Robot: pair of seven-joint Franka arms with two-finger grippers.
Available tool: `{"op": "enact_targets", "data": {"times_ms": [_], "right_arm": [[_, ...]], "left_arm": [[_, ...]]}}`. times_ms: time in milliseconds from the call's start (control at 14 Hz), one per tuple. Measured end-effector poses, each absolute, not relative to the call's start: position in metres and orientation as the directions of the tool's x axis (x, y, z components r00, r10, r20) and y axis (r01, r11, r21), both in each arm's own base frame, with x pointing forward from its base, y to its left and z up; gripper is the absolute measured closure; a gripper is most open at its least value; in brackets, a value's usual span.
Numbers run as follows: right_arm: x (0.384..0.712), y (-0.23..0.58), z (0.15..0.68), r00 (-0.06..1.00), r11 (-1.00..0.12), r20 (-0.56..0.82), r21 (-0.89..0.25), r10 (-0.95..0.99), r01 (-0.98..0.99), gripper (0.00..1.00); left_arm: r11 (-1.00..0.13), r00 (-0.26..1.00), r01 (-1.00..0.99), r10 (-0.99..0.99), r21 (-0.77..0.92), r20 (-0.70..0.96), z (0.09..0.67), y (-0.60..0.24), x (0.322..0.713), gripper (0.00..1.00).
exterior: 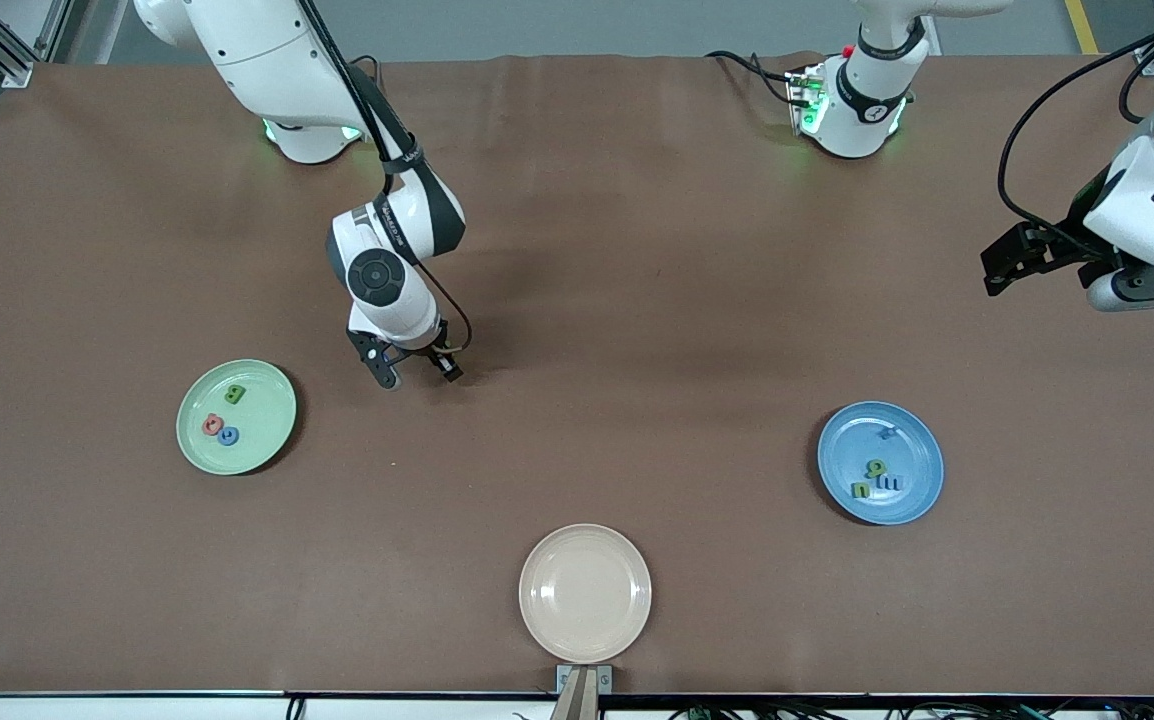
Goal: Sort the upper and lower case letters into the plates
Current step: 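Carry the N to the green plate and open the right gripper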
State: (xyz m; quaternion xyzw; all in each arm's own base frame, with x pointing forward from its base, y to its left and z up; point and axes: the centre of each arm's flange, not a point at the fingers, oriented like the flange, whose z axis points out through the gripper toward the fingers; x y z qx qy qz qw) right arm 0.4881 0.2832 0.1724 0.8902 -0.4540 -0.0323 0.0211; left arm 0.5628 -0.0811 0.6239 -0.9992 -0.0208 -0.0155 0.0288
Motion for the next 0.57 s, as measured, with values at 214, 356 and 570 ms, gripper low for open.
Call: {"op": "enact_targets", "data": {"times_ms": [214, 356, 570], "right_arm": [[0.4862, 0.2870, 0.1727, 0.592, -0.593, -0.039, 0.066, -0.805, -0.802, 0.44], [0.4854, 0.2889, 0.1729, 0.595, -0.596, -0.039, 0.065, -0.803, -0.800, 0.44], [0.4852, 0.2901, 0.1741, 0.596, -0.598, -0.039, 0.064, -0.802, -0.799, 0.52]], "left_arm": [[-0.998, 0.999, 0.035, 0.033, -0.057, 0.032, 0.6240, -0.0782, 0.5633, 0.00], [-0.998, 0.999, 0.026, 0.024, -0.058, 0.032, 0.6240, -0.0760, 0.5636, 0.00], [-0.998, 0.999, 0.016, 0.014, -0.058, 0.031, 0.6240, -0.0758, 0.5637, 0.00]]}}
